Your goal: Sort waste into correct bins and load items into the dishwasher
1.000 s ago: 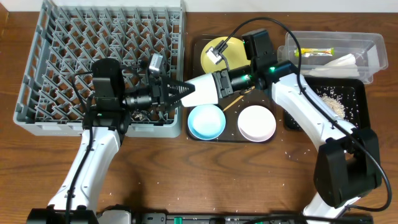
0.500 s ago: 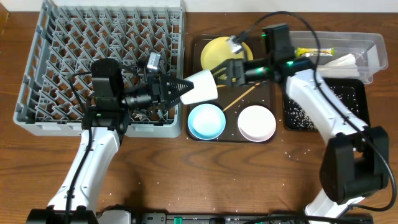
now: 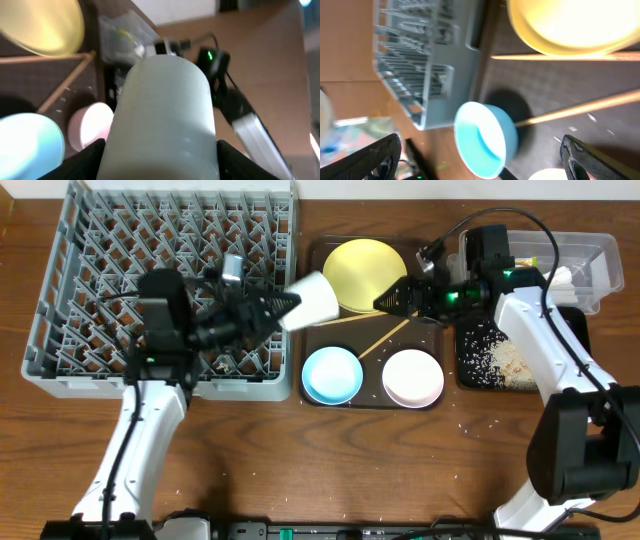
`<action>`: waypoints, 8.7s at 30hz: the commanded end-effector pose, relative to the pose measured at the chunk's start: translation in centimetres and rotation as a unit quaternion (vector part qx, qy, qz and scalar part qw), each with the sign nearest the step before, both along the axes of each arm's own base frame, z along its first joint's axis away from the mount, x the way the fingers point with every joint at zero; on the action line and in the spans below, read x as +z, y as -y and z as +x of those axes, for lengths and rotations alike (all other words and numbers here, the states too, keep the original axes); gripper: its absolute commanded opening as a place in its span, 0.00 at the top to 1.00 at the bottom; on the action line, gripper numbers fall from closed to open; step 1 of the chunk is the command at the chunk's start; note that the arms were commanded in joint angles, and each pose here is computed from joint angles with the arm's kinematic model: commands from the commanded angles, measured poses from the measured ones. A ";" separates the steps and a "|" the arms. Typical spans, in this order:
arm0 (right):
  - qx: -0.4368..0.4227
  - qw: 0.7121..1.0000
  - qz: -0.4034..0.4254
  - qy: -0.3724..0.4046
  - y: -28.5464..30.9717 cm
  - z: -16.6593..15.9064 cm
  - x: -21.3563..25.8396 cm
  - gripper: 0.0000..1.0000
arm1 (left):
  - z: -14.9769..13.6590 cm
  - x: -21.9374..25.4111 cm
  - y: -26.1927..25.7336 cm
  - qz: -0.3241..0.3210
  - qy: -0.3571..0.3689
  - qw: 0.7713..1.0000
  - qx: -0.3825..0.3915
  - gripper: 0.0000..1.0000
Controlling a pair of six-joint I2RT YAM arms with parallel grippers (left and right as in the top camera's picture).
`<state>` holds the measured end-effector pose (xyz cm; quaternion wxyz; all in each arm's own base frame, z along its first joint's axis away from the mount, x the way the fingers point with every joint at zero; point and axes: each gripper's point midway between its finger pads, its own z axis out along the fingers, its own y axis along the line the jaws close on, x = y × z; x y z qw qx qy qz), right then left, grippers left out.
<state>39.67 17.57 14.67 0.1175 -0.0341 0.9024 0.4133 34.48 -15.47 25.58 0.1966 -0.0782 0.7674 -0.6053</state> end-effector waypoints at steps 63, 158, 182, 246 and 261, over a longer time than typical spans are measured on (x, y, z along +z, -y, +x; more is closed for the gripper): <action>-0.008 0.984 -0.155 0.086 3.0 -2.4 3.7 0.17 | -1.3 -2.9 -5.7 0.466 -0.136 0.872 0.059 0.14; -0.193 0.939 -0.267 0.101 10.6 0.4 7.0 0.01 | -6.0 -9.9 -1.6 0.493 -0.186 0.850 0.015 0.21; -0.339 0.884 -0.320 0.046 21.2 0.3 6.4 0.01 | -5.3 -17.9 3.9 0.573 -0.128 0.803 -0.104 0.16; -0.339 0.884 -0.320 0.046 21.2 0.3 6.4 0.01 | -2.1 -14.5 5.6 0.561 -0.066 0.820 -0.093 0.93; -0.339 0.884 -0.320 0.046 21.2 0.3 6.4 0.01 | 5.4 0.1 -12.8 0.772 0.068 0.560 0.292 0.93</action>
